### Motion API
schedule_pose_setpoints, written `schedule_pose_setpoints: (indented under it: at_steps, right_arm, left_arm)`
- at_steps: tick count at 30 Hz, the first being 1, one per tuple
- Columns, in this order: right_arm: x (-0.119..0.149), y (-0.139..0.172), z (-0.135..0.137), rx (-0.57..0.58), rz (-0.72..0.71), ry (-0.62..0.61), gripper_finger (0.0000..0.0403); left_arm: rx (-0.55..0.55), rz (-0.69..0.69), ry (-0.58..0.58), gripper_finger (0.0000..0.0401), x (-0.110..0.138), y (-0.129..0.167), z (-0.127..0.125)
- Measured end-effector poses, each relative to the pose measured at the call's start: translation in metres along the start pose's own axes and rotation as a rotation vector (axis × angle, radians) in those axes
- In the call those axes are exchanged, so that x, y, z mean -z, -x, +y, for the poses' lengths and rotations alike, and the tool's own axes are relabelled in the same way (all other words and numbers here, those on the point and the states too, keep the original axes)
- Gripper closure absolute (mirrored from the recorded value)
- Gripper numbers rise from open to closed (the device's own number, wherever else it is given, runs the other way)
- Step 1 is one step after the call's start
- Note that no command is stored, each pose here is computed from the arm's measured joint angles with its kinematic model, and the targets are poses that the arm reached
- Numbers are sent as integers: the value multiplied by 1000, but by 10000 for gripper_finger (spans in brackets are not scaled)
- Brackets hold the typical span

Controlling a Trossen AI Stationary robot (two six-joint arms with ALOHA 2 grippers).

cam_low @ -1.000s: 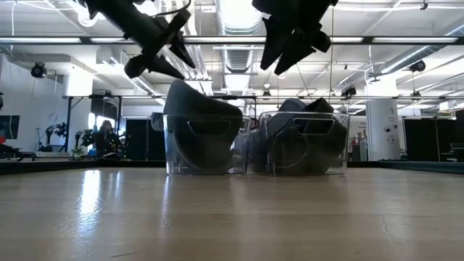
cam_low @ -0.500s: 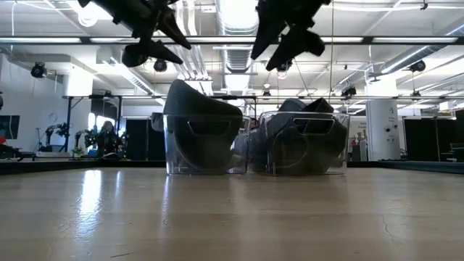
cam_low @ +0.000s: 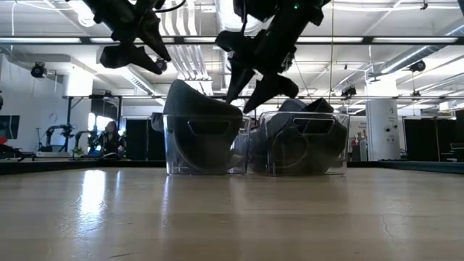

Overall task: Pick & Place hat
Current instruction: Put the dark green cap into the left transparent bin

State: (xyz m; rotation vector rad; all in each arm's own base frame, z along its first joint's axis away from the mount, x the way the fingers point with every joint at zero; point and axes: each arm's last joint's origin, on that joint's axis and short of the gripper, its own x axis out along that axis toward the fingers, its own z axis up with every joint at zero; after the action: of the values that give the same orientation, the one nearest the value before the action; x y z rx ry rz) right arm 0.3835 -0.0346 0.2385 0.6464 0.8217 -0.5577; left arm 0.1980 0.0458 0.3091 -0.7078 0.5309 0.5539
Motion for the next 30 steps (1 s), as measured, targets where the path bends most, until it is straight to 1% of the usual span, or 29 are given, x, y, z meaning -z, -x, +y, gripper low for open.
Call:
schedule_pose_setpoints:
  at_steps: [4, 7, 9, 11, 14, 16, 18, 22, 25, 30]
  right_arm:
    - [3, -16, -3, 25, 41, -5, 188]
    - [4, -21, -3, -6, 70, -4, 188]
    - [3, -22, -2, -16, 64, -7, 188]
    - [2, -18, -2, -4, 38, -10, 188]
    - [-1, -7, -4, 56, -13, 3, 188]
    - [-7, 3, -3, 53, -62, 5, 188]
    - [-12, 10, -5, 52, -78, 1, 188]
    - [-9, 10, -8, 73, -45, 8, 188]
    - [-6, 11, -5, 30, -14, 12, 188]
    - [-2, 4, -4, 36, -5, 19, 188]
  left_arm:
    - [-1, 13, -5, 222, 2, 0, -1]
    - [-13, 27, -9, 222, 4, 0, 0]
    - [-18, 31, -10, 222, 4, 0, 1]
    - [-18, 32, -10, 222, 4, 0, 1]
    - [-18, 31, -12, 222, 4, 0, 1]
    - [-18, 31, -12, 222, 4, 0, 1]
    - [-20, 33, -12, 222, 5, 0, 1]
    - [-53, 74, -22, 222, 9, 1, 4]
    - [-89, 115, -13, 222, 15, -1, 8]
    - [-101, 97, 8, 222, 25, -15, 15]
